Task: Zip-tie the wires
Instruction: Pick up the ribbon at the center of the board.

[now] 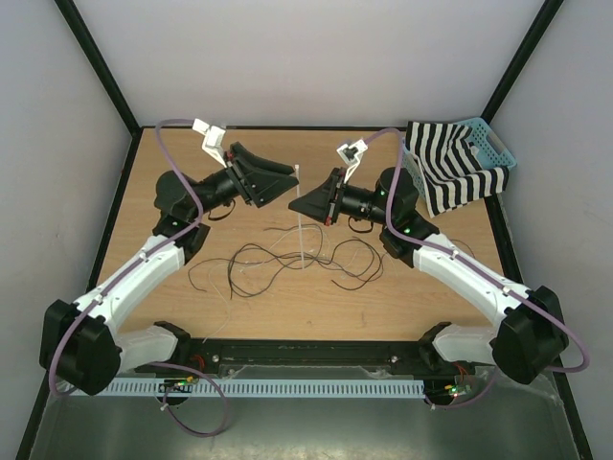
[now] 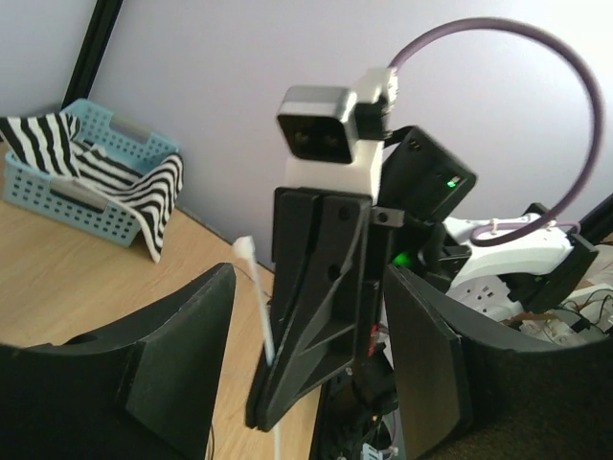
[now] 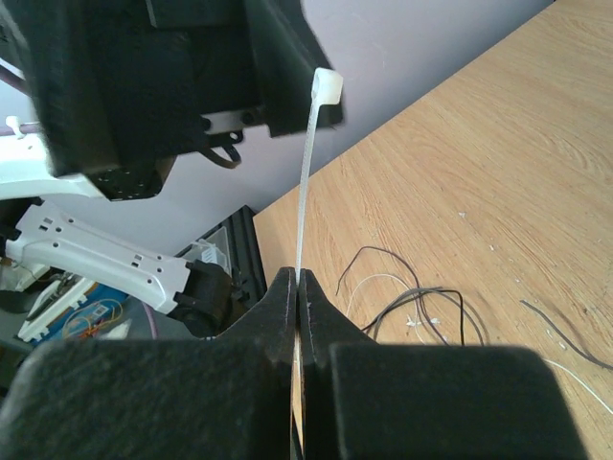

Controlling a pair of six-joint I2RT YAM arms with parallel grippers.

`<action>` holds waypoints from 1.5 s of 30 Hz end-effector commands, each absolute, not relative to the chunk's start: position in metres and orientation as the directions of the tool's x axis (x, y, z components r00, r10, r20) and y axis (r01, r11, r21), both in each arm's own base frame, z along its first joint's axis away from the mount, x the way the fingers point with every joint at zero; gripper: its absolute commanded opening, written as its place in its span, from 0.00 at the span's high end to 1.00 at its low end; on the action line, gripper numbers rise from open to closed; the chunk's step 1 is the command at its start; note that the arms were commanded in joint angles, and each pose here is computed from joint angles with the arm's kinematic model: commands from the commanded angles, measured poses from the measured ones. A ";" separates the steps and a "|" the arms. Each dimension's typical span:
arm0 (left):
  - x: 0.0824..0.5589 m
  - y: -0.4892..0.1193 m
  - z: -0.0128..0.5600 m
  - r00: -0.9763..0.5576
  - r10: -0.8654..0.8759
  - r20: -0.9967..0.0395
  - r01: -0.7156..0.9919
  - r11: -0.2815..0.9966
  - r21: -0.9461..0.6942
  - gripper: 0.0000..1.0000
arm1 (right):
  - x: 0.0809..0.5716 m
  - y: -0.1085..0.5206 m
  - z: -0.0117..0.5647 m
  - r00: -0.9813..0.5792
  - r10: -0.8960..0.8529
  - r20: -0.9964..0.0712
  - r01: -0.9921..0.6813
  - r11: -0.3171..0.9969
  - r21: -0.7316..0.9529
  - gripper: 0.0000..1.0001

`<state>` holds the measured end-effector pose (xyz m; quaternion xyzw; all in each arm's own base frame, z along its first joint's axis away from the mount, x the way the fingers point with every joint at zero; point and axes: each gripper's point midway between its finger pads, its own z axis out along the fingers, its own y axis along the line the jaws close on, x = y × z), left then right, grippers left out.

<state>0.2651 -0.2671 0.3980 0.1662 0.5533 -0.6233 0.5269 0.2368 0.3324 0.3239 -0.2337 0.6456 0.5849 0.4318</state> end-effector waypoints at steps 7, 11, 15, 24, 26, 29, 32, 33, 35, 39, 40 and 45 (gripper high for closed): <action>0.271 -0.278 0.376 -0.394 -0.425 -0.815 0.845 0.181 -0.503 0.42 | 0.229 0.331 0.357 -0.451 0.242 -0.859 -0.853 0.167 0.494 1.00; 0.266 -0.284 0.373 -0.402 -0.405 -0.821 0.852 0.163 -0.497 0.69 | 0.232 0.333 0.354 -0.457 0.246 -0.855 -0.847 0.171 0.503 1.00; 0.265 -0.286 0.369 -0.410 -0.400 -0.819 0.849 0.160 -0.503 0.79 | 0.236 0.333 0.353 -0.458 0.255 -0.852 -0.842 0.183 0.507 1.00; 0.266 -0.287 0.364 -0.425 -0.394 -0.815 0.842 0.159 -0.515 0.89 | 0.238 0.332 0.353 -0.455 0.267 -0.850 -0.838 0.195 0.510 1.00; 0.266 -0.287 0.362 -0.431 -0.395 -0.812 0.838 0.160 -0.522 0.92 | 0.239 0.332 0.352 -0.455 0.269 -0.849 -0.836 0.199 0.511 1.00; 0.266 -0.288 0.359 -0.436 -0.393 -0.810 0.834 0.161 -0.528 0.95 | 0.239 0.332 0.351 -0.457 0.270 -0.848 -0.834 0.201 0.514 1.00; 0.267 -0.288 0.356 -0.441 -0.392 -0.808 0.830 0.164 -0.533 0.99 | 0.239 0.333 0.349 -0.461 0.268 -0.846 -0.832 0.202 0.517 0.99; 0.268 -0.288 0.356 -0.439 -0.393 -0.808 0.830 0.166 -0.533 1.00 | 0.239 0.332 0.349 -0.460 0.268 -0.846 -0.832 0.204 0.517 0.98; 0.270 -0.288 0.355 -0.434 -0.397 -0.809 0.829 0.175 -0.531 1.00 | 0.240 0.332 0.347 -0.460 0.264 -0.848 -0.831 0.209 0.516 0.91; 0.281 -0.281 0.353 -0.385 -0.412 -0.826 0.830 0.236 -0.505 1.00 | 0.244 0.326 0.335 -0.442 0.238 -0.865 -0.822 0.278 0.497 0.60; 0.284 -0.278 0.352 -0.377 -0.410 -0.830 0.827 0.254 -0.501 1.00 | 0.246 0.322 0.331 -0.426 0.226 -0.876 -0.821 0.311 0.479 0.51; 0.308 -0.257 0.337 -0.380 -0.424 -0.822 0.778 0.335 -0.532 1.00 | 0.255 0.294 0.321 -0.323 0.169 -0.931 -0.798 0.479 0.365 0.20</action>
